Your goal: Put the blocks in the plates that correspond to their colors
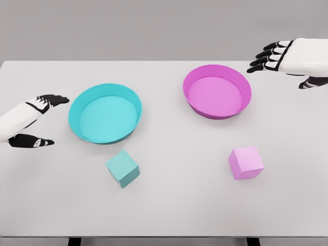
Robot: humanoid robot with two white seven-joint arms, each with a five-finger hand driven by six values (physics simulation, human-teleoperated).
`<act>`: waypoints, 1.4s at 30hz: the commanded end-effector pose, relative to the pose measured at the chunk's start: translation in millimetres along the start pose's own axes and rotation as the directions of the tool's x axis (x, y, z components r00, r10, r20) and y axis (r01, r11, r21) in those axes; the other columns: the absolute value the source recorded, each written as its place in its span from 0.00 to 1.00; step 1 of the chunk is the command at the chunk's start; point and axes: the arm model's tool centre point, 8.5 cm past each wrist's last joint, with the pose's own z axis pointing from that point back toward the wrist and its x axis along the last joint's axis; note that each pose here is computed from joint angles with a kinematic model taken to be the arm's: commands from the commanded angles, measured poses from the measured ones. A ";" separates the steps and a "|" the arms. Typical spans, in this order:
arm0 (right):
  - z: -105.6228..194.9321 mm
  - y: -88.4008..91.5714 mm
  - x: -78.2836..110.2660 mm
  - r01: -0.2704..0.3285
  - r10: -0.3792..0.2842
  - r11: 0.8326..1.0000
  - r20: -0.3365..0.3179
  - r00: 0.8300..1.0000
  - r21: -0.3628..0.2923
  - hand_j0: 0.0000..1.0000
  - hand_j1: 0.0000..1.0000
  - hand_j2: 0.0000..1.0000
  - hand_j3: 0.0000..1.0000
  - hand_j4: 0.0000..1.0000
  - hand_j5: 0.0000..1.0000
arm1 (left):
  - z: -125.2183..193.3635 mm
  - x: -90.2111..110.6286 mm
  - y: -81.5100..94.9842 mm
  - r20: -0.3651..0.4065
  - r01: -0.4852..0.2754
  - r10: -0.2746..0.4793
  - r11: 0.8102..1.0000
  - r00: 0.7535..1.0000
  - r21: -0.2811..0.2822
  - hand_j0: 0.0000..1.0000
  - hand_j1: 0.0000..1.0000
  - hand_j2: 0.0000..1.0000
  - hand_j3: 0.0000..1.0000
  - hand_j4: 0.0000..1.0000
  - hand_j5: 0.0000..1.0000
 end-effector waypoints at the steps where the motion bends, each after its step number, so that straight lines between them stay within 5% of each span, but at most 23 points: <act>1: 1.2 -0.4 -0.4 0.003 -0.003 1.000 -0.003 1.000 -0.002 1.00 1.00 1.00 1.00 1.00 1.00 | 2.9 -4.4 0.9 -0.015 -0.002 0.002 1.000 1.000 -0.002 1.00 1.00 1.00 1.00 1.00 1.00; 8: 11.9 -11.4 -6.5 0.011 -0.012 1.000 -0.018 1.000 -0.029 1.00 1.00 1.00 1.00 1.00 1.00 | 6.1 -9.5 0.0 -0.032 -0.003 0.002 1.000 0.999 -0.010 1.00 1.00 1.00 1.00 1.00 1.00; 10: 31.0 -27.9 -12.3 -0.032 0.030 0.999 -0.063 0.998 -0.031 1.00 1.00 1.00 1.00 1.00 1.00 | 5.8 -8.9 -1.0 -0.031 -0.004 0.003 1.000 1.000 -0.018 1.00 1.00 1.00 1.00 1.00 1.00; 12: -0.4 -4.4 10.7 -0.023 0.021 0.999 0.042 0.999 0.049 1.00 1.00 1.00 1.00 1.00 1.00 | 5.4 -9.0 -2.8 -0.029 0.001 -0.003 0.996 1.000 -0.087 1.00 1.00 1.00 1.00 1.00 1.00; 17: -57.2 0.9 54.0 -0.096 0.067 0.989 0.234 0.970 0.115 1.00 1.00 1.00 1.00 1.00 1.00 | 8.1 -15.4 19.5 -0.037 0.040 -0.049 0.975 0.998 -0.218 1.00 1.00 1.00 1.00 1.00 1.00; 21: -61.0 10.5 60.7 -0.093 0.053 0.986 0.258 0.965 0.142 1.00 1.00 1.00 1.00 1.00 1.00 | 25.7 -17.7 74.4 -0.046 0.079 -0.110 0.899 0.993 -0.432 1.00 1.00 1.00 1.00 1.00 1.00; 25: -65.0 29.4 66.9 -0.076 0.019 0.978 0.281 0.959 0.193 1.00 1.00 1.00 1.00 1.00 1.00 | 16.4 -4.4 86.1 0.002 0.107 -0.117 0.903 0.993 -0.416 1.00 1.00 1.00 1.00 1.00 1.00; 29: -68.9 41.7 70.7 -0.088 0.018 0.969 0.291 0.956 0.229 1.00 1.00 1.00 1.00 1.00 1.00 | -27.5 -11.0 67.4 0.045 0.085 -0.073 0.895 0.996 -0.438 1.00 1.00 1.00 1.00 1.00 1.00; 31: -70.8 50.5 72.3 -0.111 0.032 0.960 0.292 0.956 0.258 1.00 1.00 1.00 1.00 1.00 1.00 | -65.1 -1.7 59.2 0.112 0.111 -0.066 0.875 0.992 -0.471 1.00 1.00 1.00 1.00 1.00 1.00; 37: -72.5 60.1 72.9 -0.145 0.057 0.945 0.290 0.955 0.292 1.00 1.00 1.00 1.00 1.00 1.00 | -128.8 54.1 61.2 0.320 0.253 -0.099 0.838 0.942 -0.484 1.00 1.00 1.00 1.00 1.00 1.00; 39: -73.0 57.7 72.6 -0.146 0.060 0.947 0.290 0.955 0.286 1.00 1.00 1.00 1.00 1.00 1.00 | -136.2 90.5 78.9 0.423 0.344 -0.148 0.832 0.894 -0.436 1.00 1.00 1.00 1.00 1.00 1.00; 42: -71.5 47.3 69.9 -0.136 0.058 0.955 0.285 0.957 0.262 1.00 1.00 1.00 1.00 1.00 1.00 | -141.3 98.4 84.1 0.445 0.370 -0.164 0.825 0.880 -0.427 1.00 1.00 1.00 1.00 1.00 1.00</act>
